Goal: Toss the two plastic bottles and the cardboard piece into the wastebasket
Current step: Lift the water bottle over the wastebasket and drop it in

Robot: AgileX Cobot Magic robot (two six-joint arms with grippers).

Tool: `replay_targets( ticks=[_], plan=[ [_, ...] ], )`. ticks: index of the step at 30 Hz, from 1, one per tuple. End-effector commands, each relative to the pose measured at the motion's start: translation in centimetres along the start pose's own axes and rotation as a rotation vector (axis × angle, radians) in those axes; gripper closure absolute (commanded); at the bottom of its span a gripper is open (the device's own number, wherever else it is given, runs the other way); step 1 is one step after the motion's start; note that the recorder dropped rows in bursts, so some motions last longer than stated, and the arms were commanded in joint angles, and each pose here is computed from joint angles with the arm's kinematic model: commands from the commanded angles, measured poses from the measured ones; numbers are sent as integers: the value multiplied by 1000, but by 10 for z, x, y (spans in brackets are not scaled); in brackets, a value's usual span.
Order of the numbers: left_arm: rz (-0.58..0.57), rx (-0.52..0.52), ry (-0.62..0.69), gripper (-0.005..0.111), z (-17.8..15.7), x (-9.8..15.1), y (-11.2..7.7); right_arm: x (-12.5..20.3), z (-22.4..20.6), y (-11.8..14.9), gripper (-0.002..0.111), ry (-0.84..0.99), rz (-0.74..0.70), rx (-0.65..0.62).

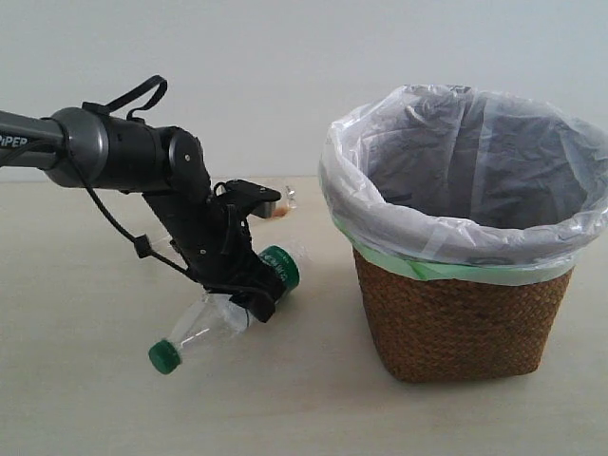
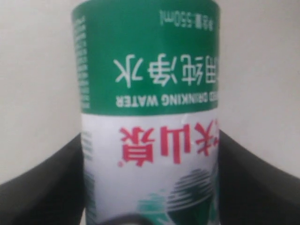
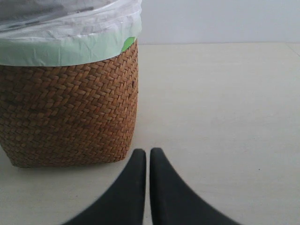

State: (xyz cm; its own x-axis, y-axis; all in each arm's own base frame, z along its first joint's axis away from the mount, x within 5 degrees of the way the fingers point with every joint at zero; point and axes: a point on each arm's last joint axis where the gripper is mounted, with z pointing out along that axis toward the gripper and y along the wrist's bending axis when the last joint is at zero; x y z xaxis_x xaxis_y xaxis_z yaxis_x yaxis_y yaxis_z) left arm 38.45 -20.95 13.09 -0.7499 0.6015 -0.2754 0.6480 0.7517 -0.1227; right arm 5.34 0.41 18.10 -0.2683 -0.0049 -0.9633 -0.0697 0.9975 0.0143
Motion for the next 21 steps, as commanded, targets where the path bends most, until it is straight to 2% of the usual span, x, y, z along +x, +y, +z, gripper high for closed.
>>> replay_targets(
  ticks=[1,9,18,21],
  plan=[
    [28,-75,-20,103,-46,-10,0,-1,0,0,108,-17,0,5],
    [18,-277,-186,103,-137,-17,0,-1,0,0,108,-17,0,5],
    [-58,-612,-387,103,-247,-10,5,-1,0,0,108,-17,0,5],
    [-77,-661,-434,103,-274,-7,3,-1,0,0,108,-17,0,5]
  ],
)
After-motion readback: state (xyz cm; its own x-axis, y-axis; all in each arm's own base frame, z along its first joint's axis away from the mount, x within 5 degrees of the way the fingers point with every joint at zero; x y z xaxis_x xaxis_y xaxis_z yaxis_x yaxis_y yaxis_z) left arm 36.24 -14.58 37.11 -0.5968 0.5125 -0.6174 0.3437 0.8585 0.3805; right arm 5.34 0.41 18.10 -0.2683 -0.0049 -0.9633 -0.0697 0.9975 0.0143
